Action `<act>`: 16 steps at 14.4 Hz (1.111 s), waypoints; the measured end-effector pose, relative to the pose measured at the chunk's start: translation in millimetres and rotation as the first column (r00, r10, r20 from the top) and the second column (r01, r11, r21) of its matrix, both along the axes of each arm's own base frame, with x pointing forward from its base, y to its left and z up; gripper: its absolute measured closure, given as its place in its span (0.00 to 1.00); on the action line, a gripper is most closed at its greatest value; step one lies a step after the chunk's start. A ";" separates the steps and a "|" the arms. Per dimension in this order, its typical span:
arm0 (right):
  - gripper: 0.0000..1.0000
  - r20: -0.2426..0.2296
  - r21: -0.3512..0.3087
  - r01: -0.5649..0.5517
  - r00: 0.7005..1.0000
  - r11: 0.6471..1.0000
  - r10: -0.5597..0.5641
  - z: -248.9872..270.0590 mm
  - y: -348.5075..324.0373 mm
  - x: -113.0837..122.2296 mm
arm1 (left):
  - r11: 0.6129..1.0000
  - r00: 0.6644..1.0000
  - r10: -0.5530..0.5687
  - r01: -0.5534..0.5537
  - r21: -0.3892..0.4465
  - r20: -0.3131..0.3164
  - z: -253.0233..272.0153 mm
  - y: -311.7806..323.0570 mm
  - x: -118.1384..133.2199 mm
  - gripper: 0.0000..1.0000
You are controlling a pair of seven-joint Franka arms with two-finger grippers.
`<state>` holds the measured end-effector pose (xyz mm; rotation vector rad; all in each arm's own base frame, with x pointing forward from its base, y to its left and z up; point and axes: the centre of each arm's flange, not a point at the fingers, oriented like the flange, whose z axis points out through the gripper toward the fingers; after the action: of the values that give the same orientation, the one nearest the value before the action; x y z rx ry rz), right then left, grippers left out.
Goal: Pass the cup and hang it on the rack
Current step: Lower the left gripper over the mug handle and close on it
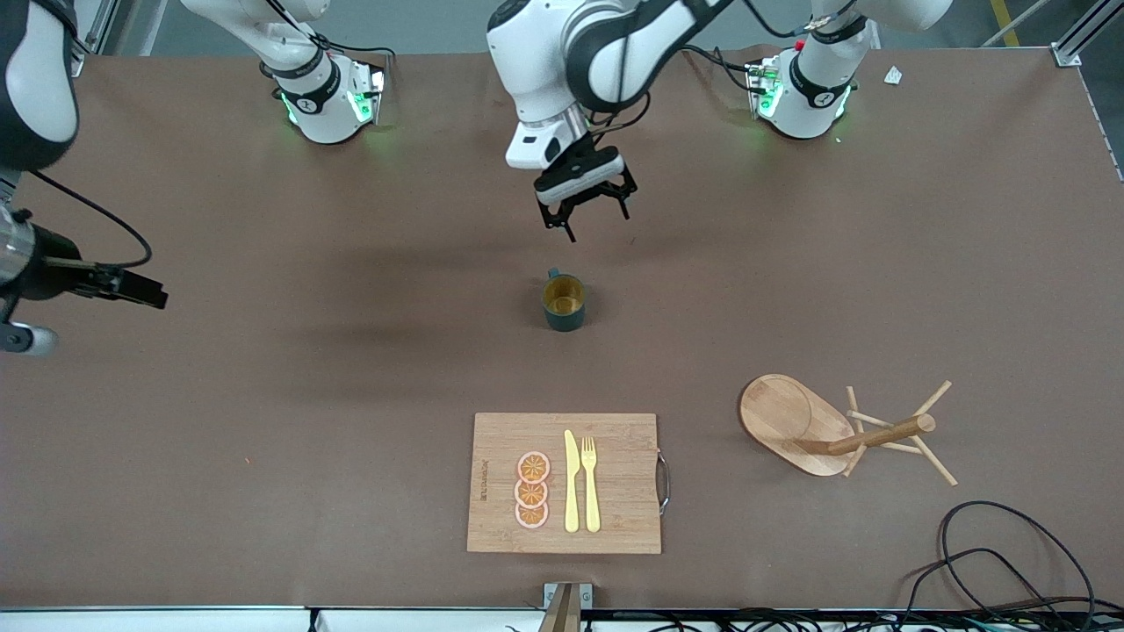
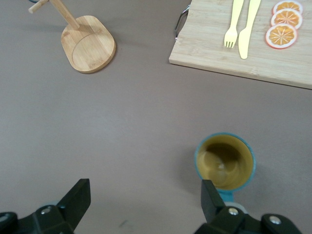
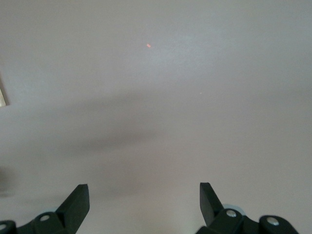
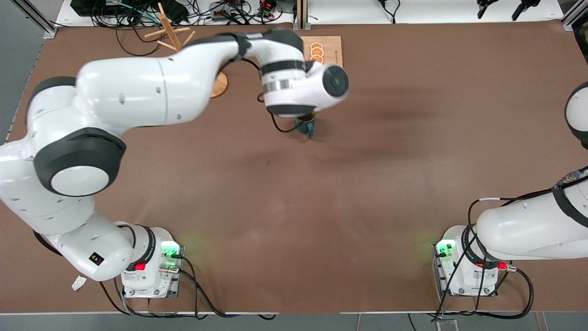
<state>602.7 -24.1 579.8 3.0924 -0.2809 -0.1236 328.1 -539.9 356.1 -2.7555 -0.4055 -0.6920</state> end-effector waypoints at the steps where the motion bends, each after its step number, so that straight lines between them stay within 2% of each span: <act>1: 0.00 0.019 -0.002 0.007 1.000 1.000 -0.007 11.0 -4.2 -6.5 | 1.000 1.000 0.004 -0.004 0.002 0.014 -6.3 -2.9 -3.0 0.00; 4: 0.00 0.097 -0.009 0.013 0.995 1.000 -0.012 23.6 -7.8 -24.2 | 1.000 0.999 0.021 -0.020 -0.011 0.026 1.3 0.2 11.0 0.00; 6: 0.00 0.111 -0.013 0.012 0.994 1.000 -0.010 19.3 -9.0 -35.6 | 1.000 0.999 0.024 -0.024 -0.020 0.031 11.4 3.3 22.2 0.00; 8: 0.00 0.120 -0.014 0.007 0.993 1.000 -0.005 23.7 -11.5 -40.5 | 1.000 0.999 0.017 -0.016 -0.022 0.030 7.6 -0.6 17.0 0.00; 9: 0.00 0.126 -0.015 0.005 0.992 1.000 -0.003 27.3 -12.4 -41.7 | 1.000 0.999 0.008 -0.006 -0.028 0.046 1.3 -7.3 9.4 0.00; 12: 0.00 0.144 -0.017 0.003 0.990 1.000 -0.001 35.5 -12.9 -43.4 | 0.999 0.986 -0.005 0.011 -0.035 0.165 -35.3 -29.0 -14.3 0.00; 16: 0.00 0.165 -0.018 0.003 0.986 1.000 0.000 47.9 -13.2 -43.3 | 0.999 0.969 -0.025 0.033 -0.028 0.245 -89.2 -41.7 -31.2 0.00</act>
<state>559.5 -37.3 627.7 3.0885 -0.2880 0.1349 296.8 -581.6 266.9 -2.7179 -0.4305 -1.0473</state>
